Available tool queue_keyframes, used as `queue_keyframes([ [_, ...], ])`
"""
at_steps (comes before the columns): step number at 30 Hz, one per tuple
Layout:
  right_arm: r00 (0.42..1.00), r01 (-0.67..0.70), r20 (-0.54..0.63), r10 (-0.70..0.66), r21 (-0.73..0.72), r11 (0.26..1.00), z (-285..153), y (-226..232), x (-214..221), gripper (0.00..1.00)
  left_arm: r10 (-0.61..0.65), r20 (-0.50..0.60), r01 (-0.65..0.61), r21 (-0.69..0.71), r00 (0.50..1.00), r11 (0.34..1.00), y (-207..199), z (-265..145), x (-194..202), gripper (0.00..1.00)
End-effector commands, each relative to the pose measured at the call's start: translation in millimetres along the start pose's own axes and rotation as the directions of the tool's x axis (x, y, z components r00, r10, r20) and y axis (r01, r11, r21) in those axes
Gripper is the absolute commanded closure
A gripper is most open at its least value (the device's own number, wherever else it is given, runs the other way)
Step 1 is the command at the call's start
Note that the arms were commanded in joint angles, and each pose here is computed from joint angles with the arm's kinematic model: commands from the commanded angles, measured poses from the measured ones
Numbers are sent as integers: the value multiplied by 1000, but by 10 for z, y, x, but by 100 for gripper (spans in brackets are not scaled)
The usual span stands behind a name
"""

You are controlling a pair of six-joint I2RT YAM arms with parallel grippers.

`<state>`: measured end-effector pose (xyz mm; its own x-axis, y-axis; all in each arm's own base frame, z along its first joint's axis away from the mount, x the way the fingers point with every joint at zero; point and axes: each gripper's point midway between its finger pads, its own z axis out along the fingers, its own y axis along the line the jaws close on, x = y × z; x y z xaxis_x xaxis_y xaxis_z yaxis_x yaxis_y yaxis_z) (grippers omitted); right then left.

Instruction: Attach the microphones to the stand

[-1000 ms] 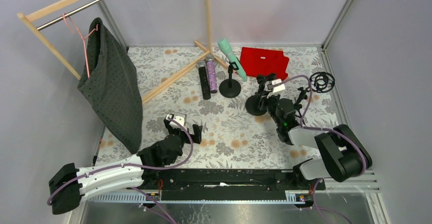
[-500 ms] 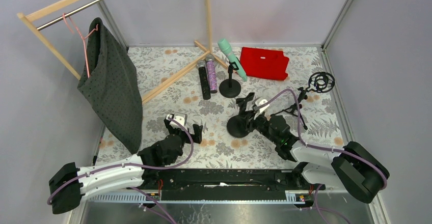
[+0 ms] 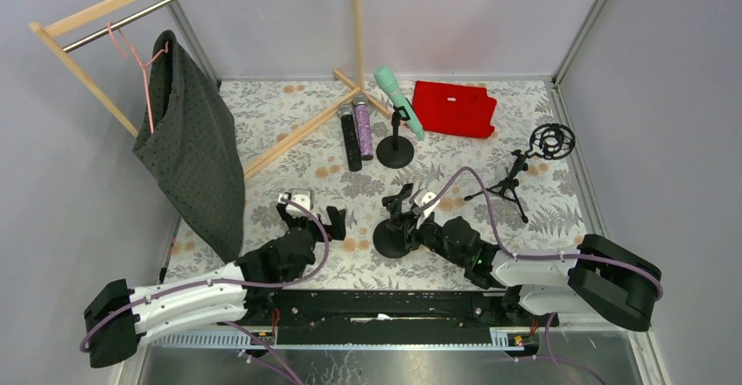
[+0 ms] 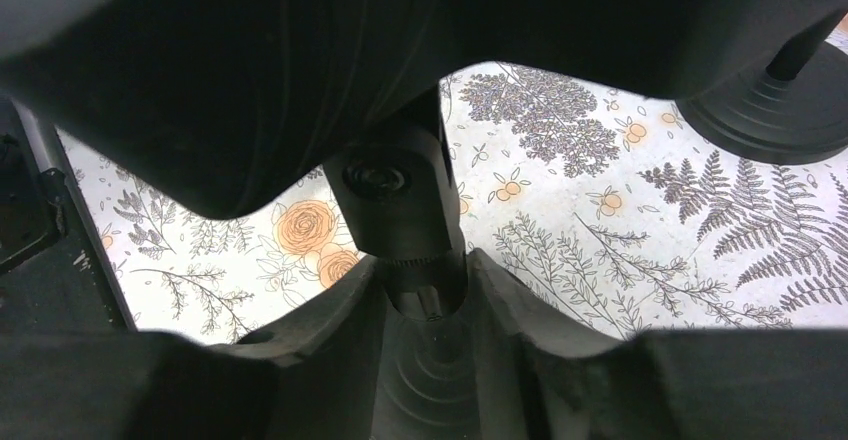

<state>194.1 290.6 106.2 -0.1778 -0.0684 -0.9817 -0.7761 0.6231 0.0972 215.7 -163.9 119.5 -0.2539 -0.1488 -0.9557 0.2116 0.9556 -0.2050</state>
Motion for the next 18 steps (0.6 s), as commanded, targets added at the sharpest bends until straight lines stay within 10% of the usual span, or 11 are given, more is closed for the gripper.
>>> queue_keyframes([
  [1,994,-35,104,31,36,999,-9,-20,-268,51,-134,66,135,-9,989,991,-190,65,-380,1],
  [7,998,2,64,-7,66,998,-167,-85,-345,23,-207,23,208,-48,978,977,-209,423,-500,1],
  [18,988,-138,84,130,94,986,-646,-154,-399,18,-294,11,294,-76,956,953,-113,1349,-761,2],
])
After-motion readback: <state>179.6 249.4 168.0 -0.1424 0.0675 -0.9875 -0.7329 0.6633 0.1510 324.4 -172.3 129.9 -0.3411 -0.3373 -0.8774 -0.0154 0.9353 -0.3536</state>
